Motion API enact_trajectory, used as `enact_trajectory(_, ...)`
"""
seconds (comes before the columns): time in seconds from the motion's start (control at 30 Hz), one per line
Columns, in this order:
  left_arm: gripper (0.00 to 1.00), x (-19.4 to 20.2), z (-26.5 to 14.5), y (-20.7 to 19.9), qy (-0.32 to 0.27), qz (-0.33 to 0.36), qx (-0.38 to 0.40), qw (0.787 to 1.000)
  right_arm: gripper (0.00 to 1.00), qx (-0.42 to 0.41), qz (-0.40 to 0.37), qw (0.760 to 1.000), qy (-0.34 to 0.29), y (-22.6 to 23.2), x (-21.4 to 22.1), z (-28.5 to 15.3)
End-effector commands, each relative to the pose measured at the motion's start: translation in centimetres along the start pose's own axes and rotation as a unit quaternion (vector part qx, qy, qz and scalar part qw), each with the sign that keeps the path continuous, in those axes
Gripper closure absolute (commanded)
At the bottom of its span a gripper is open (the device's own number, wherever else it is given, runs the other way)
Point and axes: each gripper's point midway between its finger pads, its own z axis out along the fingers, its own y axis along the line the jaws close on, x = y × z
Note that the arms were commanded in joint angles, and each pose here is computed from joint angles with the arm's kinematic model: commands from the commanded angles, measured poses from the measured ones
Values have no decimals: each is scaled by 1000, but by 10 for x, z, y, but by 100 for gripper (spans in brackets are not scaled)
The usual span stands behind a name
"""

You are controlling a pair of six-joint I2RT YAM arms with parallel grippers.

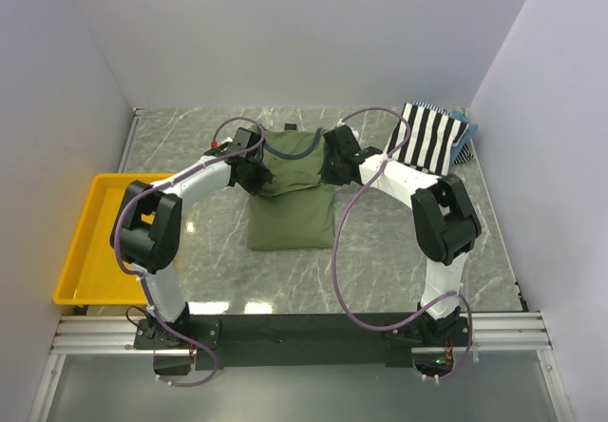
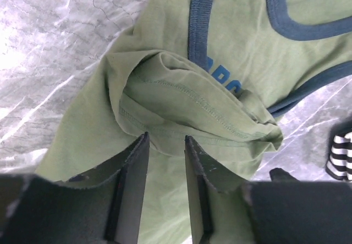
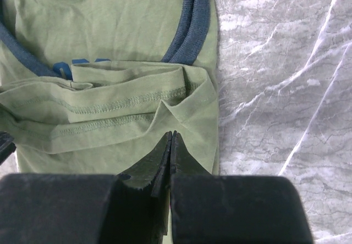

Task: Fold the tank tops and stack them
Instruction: Fold the tank top

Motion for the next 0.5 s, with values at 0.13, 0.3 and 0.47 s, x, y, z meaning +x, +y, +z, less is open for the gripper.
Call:
enact_trajectory(0.13, 64, -2, -9, 0, -5, -23, 9, 1000, 100, -14, 10, 999, -34, 5, -20, -18)
enact_trajectory(0.3, 66, 2, -5, 4, 1, -29, 4, 1000, 100, -13, 12, 999, -34, 4, -19, -16)
enact_trajectory(0.47, 66, 4, -2, 5, 4, -29, 5, 1000, 100, -12, 12, 999, -33, 4, -19, -16)
